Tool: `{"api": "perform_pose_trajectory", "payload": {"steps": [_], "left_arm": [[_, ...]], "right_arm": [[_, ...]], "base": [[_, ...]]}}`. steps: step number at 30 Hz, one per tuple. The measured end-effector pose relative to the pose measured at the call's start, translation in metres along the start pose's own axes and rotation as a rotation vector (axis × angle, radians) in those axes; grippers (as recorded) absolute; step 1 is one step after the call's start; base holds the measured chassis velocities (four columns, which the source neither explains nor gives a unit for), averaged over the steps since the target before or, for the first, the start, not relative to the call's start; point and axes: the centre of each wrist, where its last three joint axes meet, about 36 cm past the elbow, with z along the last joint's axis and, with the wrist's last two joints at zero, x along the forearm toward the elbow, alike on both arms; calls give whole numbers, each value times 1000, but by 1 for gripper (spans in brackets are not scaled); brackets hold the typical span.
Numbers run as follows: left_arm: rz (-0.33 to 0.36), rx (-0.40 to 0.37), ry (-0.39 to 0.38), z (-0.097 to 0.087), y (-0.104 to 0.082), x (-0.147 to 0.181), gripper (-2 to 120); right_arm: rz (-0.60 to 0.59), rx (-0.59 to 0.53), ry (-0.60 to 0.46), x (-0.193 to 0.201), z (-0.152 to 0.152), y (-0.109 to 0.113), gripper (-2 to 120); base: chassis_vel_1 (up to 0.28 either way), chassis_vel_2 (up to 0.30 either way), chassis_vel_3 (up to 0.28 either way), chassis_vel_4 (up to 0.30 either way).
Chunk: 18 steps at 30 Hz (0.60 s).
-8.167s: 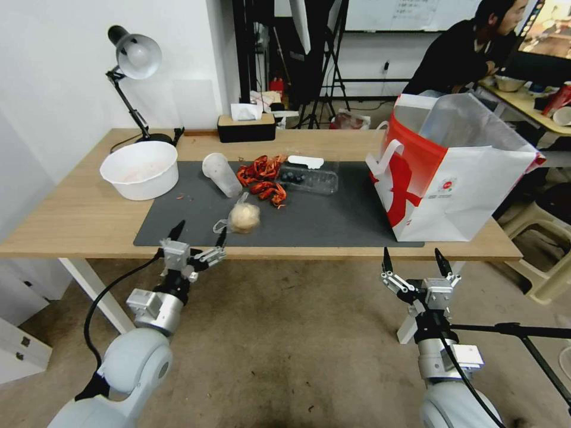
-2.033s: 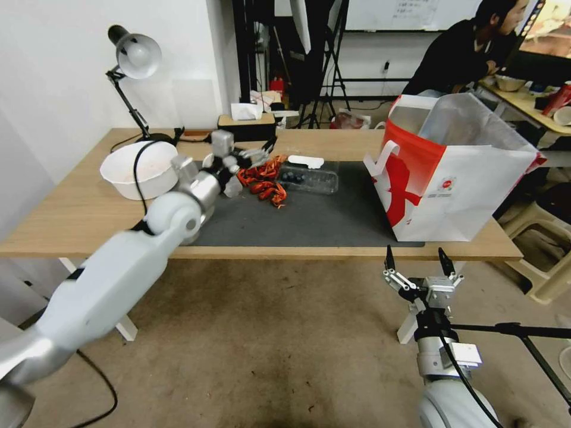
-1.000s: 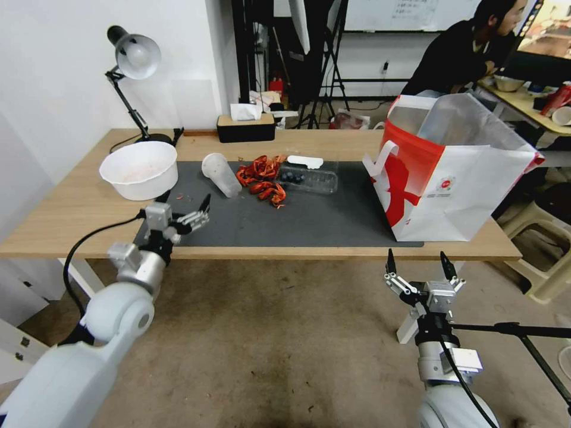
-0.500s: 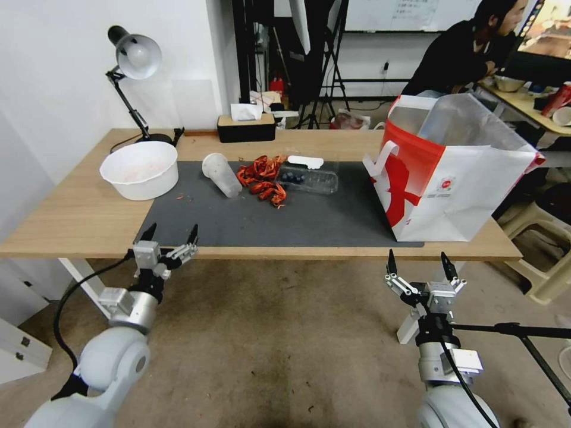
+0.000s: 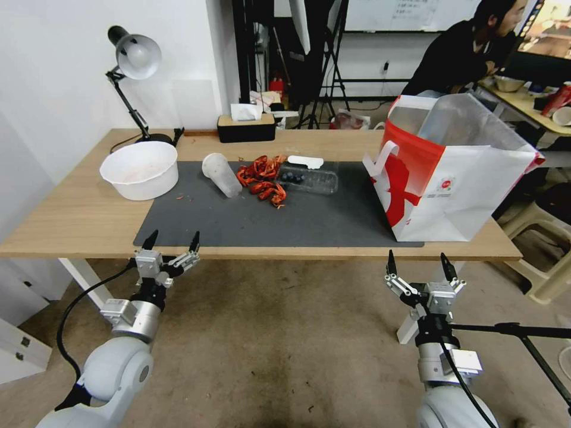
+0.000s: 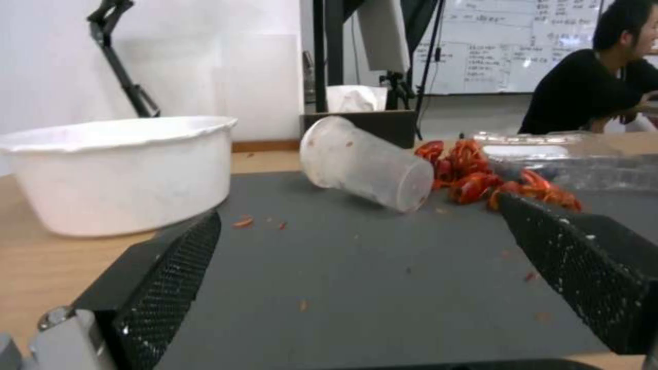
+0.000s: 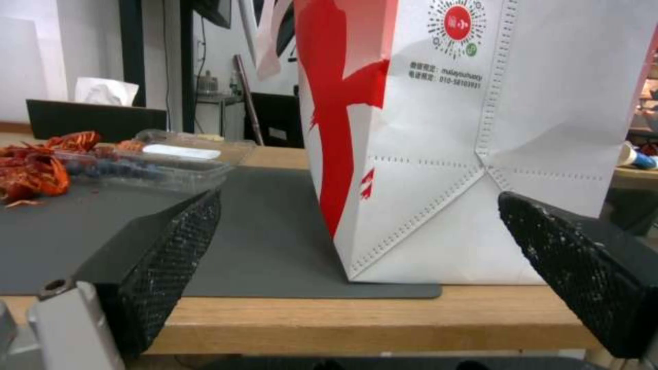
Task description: Pick up the trash from the table and place it into the takeout bag.
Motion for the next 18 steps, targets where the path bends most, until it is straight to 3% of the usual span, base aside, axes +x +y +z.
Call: {"api": "perform_pose_trajectory", "payload": {"steps": [7,15,18], "left_arm": [[51,6,-6,-19,-18,-27,100],[82,39,17,-36,-22,-51,100],[98,59,35,-47,-18,-76,100]], "right_arm": [[-4,-1,-2,-1,0,1,100],[-23,-3,-5,-5,1,4,100],[-27,-6,-4,-6,1,6,100]], "base": [[0,0,0,0],[0,0,0,0],[0,0,0,0]]}}
